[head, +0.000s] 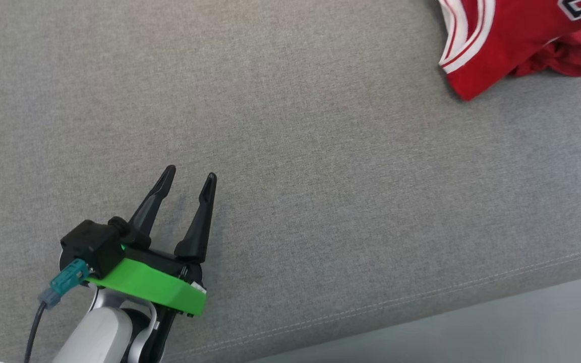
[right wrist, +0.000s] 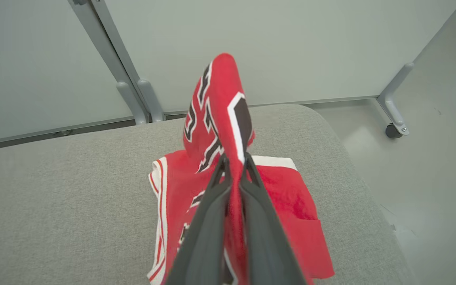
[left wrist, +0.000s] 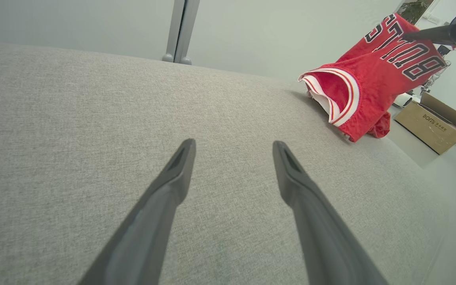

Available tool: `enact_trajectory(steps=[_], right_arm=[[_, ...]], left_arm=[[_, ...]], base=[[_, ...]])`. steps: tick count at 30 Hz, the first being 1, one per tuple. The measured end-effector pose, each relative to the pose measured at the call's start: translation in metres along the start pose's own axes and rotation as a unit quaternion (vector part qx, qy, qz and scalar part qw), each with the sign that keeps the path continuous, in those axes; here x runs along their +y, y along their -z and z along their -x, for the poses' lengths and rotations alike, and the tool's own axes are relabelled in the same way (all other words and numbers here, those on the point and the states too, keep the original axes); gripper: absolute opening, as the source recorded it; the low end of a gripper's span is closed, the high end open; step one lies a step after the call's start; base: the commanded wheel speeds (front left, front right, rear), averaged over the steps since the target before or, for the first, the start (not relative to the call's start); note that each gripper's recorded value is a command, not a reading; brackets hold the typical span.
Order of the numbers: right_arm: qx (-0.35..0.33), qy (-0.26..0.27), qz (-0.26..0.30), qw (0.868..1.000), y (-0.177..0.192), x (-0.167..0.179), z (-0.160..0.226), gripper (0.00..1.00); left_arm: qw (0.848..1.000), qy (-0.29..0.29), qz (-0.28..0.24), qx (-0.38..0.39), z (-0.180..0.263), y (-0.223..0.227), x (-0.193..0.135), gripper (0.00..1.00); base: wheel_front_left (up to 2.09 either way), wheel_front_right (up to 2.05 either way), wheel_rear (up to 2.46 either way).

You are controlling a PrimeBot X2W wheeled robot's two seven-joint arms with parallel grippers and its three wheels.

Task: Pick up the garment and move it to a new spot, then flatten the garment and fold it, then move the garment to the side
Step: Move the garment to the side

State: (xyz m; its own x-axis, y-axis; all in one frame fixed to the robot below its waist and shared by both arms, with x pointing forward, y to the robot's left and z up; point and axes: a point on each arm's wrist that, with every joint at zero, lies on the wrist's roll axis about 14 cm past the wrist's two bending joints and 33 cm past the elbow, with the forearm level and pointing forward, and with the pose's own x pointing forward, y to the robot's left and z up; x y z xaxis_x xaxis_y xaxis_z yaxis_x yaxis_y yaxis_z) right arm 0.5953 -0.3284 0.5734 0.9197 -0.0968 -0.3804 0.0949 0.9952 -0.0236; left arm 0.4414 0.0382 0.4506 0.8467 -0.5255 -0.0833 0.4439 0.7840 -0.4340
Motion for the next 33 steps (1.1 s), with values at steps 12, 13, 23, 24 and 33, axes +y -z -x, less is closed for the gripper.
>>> enact_trajectory(steps=[12,13,23,24,33], right_arm=[[0.041,0.104,0.100,0.989,0.037,-0.074,-0.021,0.00],[0.046,0.110,0.106,0.987,0.042,-0.078,-0.022,0.00],[0.059,0.129,0.127,0.982,0.083,-0.089,-0.043,0.00],[0.057,0.129,0.134,0.981,0.084,-0.088,-0.044,0.00],[0.037,0.131,0.170,0.976,0.088,-0.093,-0.049,1.00]], left_arm=[[1.000,-0.001,-0.011,0.029,-0.007,0.012,0.015,1.00],[0.999,-0.001,-0.012,0.032,-0.007,0.013,0.016,1.00],[0.998,-0.007,-0.019,0.062,-0.005,0.027,0.027,1.00],[0.998,-0.006,-0.021,0.064,-0.005,0.027,0.027,1.00],[0.997,0.004,-0.027,0.072,-0.008,0.029,0.023,1.00]], base=[[0.00,0.00,0.00],[0.00,0.00,0.00],[0.00,0.00,0.00],[0.00,0.00,0.00],[0.00,0.00,0.00]])
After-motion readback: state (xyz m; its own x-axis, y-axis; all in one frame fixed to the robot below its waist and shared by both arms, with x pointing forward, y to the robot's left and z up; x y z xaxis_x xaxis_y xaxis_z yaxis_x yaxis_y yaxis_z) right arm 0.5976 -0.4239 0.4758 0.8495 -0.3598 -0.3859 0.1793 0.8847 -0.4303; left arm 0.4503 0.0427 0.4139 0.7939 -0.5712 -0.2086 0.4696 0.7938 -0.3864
